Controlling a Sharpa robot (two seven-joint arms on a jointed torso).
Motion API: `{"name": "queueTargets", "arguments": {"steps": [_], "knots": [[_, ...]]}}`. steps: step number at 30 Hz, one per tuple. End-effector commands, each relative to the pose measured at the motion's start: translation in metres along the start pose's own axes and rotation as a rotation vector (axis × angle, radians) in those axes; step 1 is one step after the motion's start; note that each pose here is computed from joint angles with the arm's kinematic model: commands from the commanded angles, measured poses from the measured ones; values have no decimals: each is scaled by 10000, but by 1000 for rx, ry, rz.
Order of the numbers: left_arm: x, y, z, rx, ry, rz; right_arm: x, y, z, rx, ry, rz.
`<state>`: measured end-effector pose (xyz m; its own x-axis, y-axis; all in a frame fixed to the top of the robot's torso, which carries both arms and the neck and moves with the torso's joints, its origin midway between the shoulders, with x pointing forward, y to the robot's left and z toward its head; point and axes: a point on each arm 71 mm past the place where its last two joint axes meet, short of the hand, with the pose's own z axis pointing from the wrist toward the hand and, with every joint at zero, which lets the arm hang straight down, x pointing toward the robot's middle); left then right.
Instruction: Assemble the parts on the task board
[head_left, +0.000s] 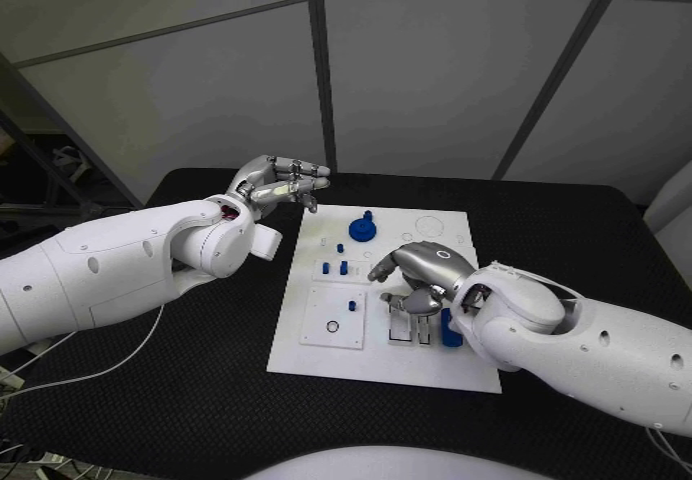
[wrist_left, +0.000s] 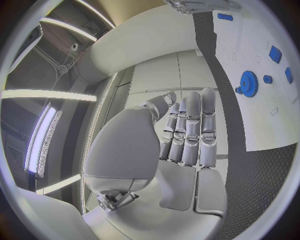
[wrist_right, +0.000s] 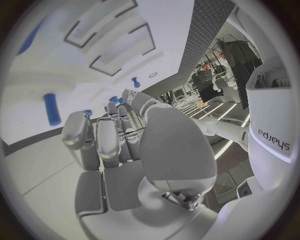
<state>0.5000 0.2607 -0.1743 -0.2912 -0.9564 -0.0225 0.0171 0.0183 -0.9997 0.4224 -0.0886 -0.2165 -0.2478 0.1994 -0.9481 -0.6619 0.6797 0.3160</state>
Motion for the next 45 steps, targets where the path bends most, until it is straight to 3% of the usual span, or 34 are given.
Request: {"name": "queueTargets", "arguments": {"steps": [1,6,12,25,45], "knots": [[1,-6,1,0,13,-6,-177,-136,-41,64,-26,28],[-8,-3,-2,-1,13,-6,-373,-352,-125,131,-9,-7],[-6,0,0,-2,14,-6,-448,-517,-192,182,22,-54],[-10,-1,-5,-2,16,-6,-398,-551,-163,204,100,-79],[-20,-1,-9,-3,13,-5,-335,-573,-79,220,143,-84]]}}
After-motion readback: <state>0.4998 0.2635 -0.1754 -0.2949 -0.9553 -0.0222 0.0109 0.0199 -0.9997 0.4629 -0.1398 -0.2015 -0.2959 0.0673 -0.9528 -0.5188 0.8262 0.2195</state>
